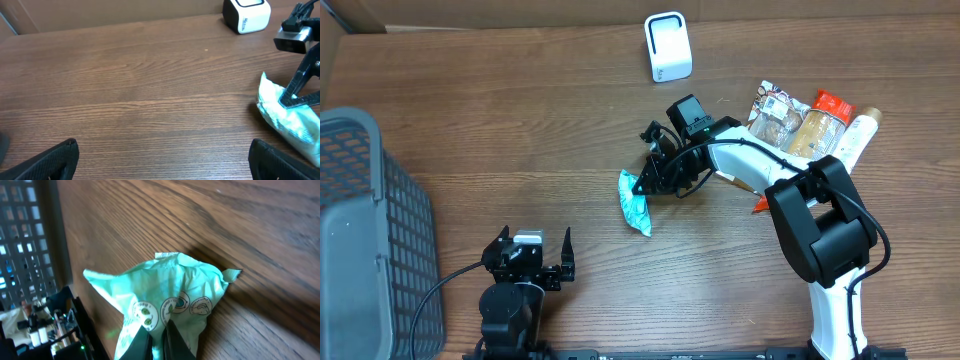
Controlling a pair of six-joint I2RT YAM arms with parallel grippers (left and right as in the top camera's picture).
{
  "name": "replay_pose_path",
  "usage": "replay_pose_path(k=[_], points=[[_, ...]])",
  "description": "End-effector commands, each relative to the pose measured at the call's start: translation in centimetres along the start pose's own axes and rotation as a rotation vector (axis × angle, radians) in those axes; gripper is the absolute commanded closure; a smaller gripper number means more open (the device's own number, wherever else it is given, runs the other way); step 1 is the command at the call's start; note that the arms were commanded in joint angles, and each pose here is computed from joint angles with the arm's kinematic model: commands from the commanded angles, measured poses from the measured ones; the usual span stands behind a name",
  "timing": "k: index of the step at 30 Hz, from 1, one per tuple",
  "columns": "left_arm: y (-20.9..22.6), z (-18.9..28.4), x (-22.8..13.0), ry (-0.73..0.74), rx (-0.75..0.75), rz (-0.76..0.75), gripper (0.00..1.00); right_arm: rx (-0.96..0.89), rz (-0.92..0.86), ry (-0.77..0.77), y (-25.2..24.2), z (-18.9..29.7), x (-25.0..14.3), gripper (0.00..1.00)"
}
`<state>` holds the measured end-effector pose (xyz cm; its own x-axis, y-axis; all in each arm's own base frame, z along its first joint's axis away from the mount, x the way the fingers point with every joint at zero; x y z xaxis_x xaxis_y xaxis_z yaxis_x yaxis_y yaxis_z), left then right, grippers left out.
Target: Scan the item barcode
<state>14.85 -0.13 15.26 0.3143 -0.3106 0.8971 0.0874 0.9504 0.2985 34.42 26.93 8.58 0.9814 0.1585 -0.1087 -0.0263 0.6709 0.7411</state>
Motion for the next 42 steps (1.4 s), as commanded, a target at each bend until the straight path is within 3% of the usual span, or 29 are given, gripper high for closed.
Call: replay_pose_path(k=[1,3,8,13,16,24,31,35,38,42], points=[[0.0,0.0,-0.1,0.000,0.009,0.012,0.01,-0.116,-0.038,-0.066,-0.8,0.5,0.5,0.92],[0.0,0.0,-0.1,0.000,0.009,0.012,0.00,-0.134,-0.058,-0.071,-1.4,0.9,0.6,0.82],[0.0,0.0,-0.1,0.000,0.009,0.012,0.01,-0.181,-0.120,-0.090,-2.7,2.5,1.1,0.73],[0.0,0.0,-0.1,0.000,0.009,0.012,0.00,-0.347,-0.129,-0.123,-3.6,5.7,1.6,0.65],[0.0,0.0,-0.1,0.000,0.009,0.012,0.00,-0.464,-0.105,-0.163,-2.9,7.6,1.8,0.64],[0.0,0.0,-0.1,0.000,0.009,0.012,0.00,-0.522,0.023,-0.161,2.0,9.7,0.8,0.62],[0.0,0.0,-0.1,0.000,0.009,0.012,0.00,-0.720,0.161,-0.154,5.0,6.1,-1.6,0.52],[0.0,0.0,-0.1,0.000,0.009,0.012,0.00,-0.980,0.211,-0.317,5.5,3.9,-2.6,0.32],[0.0,0.0,-0.1,0.000,0.009,0.012,0.01,-0.995,0.219,-0.343,5.1,2.6,-2.9,0.31],[0.0,0.0,-0.1,0.000,0.009,0.012,0.00,-0.995,0.185,-0.364,3.7,1.5,-3.1,0.40]])
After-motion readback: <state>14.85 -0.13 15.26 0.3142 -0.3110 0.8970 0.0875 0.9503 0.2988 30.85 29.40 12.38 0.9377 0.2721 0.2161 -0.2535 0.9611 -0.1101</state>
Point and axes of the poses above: each gripper's point midway between its finger pads, its own z axis back along the fingers, its own y axis along the line the jaws close on, x = y × z, the point moved 8 cm from there along z, back along the fingers, and after that the axes turned 14 degrees about -z, right-handed, at the moved point
